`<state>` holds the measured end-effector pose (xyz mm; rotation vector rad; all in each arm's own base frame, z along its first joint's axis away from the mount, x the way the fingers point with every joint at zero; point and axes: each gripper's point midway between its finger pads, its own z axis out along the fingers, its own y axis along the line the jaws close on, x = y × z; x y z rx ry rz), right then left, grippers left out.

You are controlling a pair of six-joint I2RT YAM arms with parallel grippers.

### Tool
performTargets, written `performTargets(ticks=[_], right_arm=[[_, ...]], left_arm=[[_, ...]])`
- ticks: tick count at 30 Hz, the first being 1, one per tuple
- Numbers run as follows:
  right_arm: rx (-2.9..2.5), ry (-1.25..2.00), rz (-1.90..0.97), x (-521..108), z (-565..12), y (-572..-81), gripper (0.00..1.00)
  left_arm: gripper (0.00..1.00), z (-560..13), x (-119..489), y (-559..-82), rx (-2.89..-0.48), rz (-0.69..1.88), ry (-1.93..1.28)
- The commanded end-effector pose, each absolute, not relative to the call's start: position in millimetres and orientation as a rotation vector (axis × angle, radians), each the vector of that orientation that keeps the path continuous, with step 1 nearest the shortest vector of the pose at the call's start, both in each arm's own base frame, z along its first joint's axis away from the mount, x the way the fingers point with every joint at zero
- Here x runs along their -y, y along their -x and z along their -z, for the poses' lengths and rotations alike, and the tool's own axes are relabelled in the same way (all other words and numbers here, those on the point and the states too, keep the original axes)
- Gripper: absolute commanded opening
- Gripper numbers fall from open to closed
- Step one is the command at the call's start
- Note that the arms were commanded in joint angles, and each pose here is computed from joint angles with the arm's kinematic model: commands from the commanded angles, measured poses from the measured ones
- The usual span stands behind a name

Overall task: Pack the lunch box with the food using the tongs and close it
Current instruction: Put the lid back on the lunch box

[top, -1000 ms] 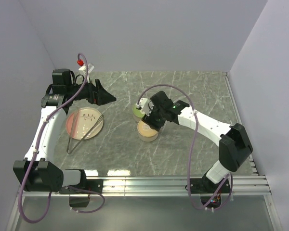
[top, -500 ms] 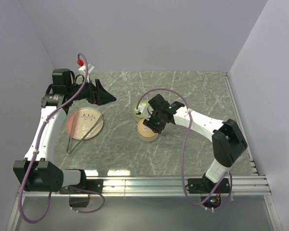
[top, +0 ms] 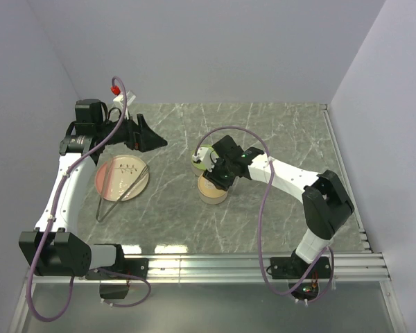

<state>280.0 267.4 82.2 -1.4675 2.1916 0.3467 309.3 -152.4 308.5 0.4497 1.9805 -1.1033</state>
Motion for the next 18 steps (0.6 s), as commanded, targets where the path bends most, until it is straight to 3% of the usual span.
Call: performTargets(ticks=[1,12,18], right_arm=[[-2.291,1.519,-0.341,-252,-63,-260,0.45],[-2.121,1.276,-0.422,-269,-166,-274,0.67],[-2.064,1.264,-0.426,-270,-194,-269,0.69]], left_arm=[[0.99,-323,152,-306,-1.92,1.081,-0.497],[0.99,-308,142,-316,-1.991,1.007,-0.456],[0.99,-288,136,-319,-2.035,0.961,-0.499]])
